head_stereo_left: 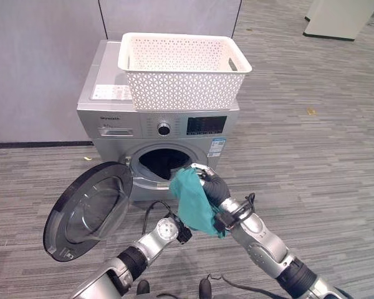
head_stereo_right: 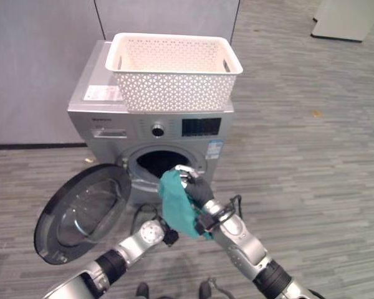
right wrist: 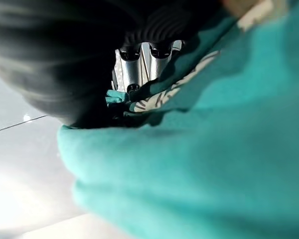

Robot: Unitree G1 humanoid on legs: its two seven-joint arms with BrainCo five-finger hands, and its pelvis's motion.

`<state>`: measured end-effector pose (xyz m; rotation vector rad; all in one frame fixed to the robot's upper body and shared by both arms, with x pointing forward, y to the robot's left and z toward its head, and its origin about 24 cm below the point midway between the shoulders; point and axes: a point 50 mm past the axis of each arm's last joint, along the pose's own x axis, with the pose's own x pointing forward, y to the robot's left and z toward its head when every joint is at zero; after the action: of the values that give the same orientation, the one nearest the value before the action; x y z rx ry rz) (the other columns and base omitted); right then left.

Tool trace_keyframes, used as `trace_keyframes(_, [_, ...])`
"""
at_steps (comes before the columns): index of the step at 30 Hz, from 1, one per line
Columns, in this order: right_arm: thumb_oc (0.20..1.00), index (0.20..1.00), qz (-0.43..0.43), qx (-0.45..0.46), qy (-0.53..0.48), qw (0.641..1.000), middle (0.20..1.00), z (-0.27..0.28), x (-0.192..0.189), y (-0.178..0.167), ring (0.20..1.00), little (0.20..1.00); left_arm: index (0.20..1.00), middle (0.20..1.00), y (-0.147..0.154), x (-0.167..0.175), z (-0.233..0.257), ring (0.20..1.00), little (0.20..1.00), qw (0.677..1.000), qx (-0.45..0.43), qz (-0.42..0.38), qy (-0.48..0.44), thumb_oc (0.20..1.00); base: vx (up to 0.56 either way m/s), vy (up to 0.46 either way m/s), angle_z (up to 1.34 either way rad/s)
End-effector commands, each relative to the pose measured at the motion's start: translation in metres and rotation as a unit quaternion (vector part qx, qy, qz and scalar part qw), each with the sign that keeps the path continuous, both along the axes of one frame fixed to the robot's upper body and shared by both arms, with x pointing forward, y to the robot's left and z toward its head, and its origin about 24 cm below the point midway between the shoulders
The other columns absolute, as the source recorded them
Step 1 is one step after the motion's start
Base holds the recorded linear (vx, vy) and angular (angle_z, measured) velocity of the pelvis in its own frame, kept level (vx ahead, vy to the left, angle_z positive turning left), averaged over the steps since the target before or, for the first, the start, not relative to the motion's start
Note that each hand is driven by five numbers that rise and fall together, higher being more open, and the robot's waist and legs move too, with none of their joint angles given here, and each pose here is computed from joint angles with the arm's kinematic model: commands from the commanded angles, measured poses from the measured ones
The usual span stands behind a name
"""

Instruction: Grab the laundry basket,head to the washer,open it,put in the laundry and shut it.

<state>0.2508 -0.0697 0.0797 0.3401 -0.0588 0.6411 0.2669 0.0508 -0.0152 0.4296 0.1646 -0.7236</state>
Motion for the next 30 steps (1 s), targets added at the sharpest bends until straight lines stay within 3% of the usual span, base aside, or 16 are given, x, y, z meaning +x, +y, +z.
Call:
trace_keyframes(1, [0.200,0.200,0.009,0.072,-0.080,0.994,0.200,0.039,0.006,0.003,0.200,0.200,1.000,1.000,-0.032,0.009,0.028,1.000,1.000,0.995,-0.022,-0.073,-0.067,1.000,0.00,0.000,0.00])
trace_keyframes(6, [0.200,0.200,0.002,0.079,-0.073,0.994,0.200,0.035,0.003,-0.003,0.200,0.200,1.000,1.000,-0.034,0.005,0.028,1.000,1.000,0.993,-0.013,-0.084,-0.085,1.000,0.00,0.000,0.00])
trace_keyframes(7, [0.200,0.200,-0.004,0.082,-0.072,0.994,0.200,0.034,0.002,-0.006,0.200,0.200,0.517,0.517,-0.034,0.003,0.026,0.517,0.517,0.992,-0.006,-0.086,-0.092,0.517,0.00,0.000,0.00])
trace_keyframes(8, [0.200,0.200,-0.004,0.082,-0.072,0.994,0.200,0.034,0.002,-0.006,0.200,0.200,0.517,0.517,-0.034,0.003,0.026,0.517,0.517,0.992,-0.006,-0.086,-0.092,0.517,0.00,0.000,0.00])
trace_keyframes(9, [0.200,0.200,-0.008,0.081,-0.072,0.994,0.200,0.033,0.001,-0.008,0.200,0.200,0.200,0.200,-0.034,0.002,0.023,0.200,0.200,0.993,-0.003,-0.082,-0.090,0.200,0.00,0.000,0.00])
trace_keyframes(13, [0.200,0.200,-0.020,0.083,-0.074,0.994,0.200,0.034,0.000,-0.012,0.200,0.200,0.200,0.200,-0.031,0.002,0.019,0.200,0.200,0.995,-0.004,-0.059,-0.084,0.200,0.00,-0.007,0.03])
trace_keyframes(17, [0.200,0.200,-0.050,0.046,-0.084,0.994,0.200,0.030,0.000,-0.020,0.200,0.200,0.200,0.200,-0.019,0.005,0.014,0.200,0.200,0.997,-0.052,0.020,-0.048,0.200,0.01,-0.022,0.11])
trace_keyframes(22, [0.200,0.200,-0.065,0.018,-0.085,0.994,0.200,0.026,0.001,-0.024,0.200,0.200,0.200,0.200,-0.015,0.005,0.012,0.200,0.200,0.996,-0.064,0.041,-0.036,0.200,0.00,-0.002,0.01])
trace_keyframes(23, [0.777,0.777,-0.076,-0.010,-0.084,0.993,0.777,0.020,0.002,-0.029,0.777,0.777,0.200,0.200,-0.010,0.005,0.008,0.200,0.200,0.996,-0.069,0.058,-0.023,0.200,0.00,0.000,0.00])
trace_keyframes(24, [1.000,1.000,-0.077,-0.011,-0.084,0.993,1.000,0.020,0.002,-0.029,1.000,1.000,0.200,0.200,-0.010,0.005,0.008,0.200,0.200,0.996,-0.069,0.058,-0.023,0.200,0.00,0.000,0.00])
trace_keyframes(30, [1.000,1.000,-0.113,-0.098,-0.075,0.986,1.000,0.003,0.005,-0.052,1.000,1.000,0.200,0.200,0.007,0.004,0.000,0.200,0.200,0.995,-0.057,0.079,-0.014,0.200,0.02,0.000,0.00])
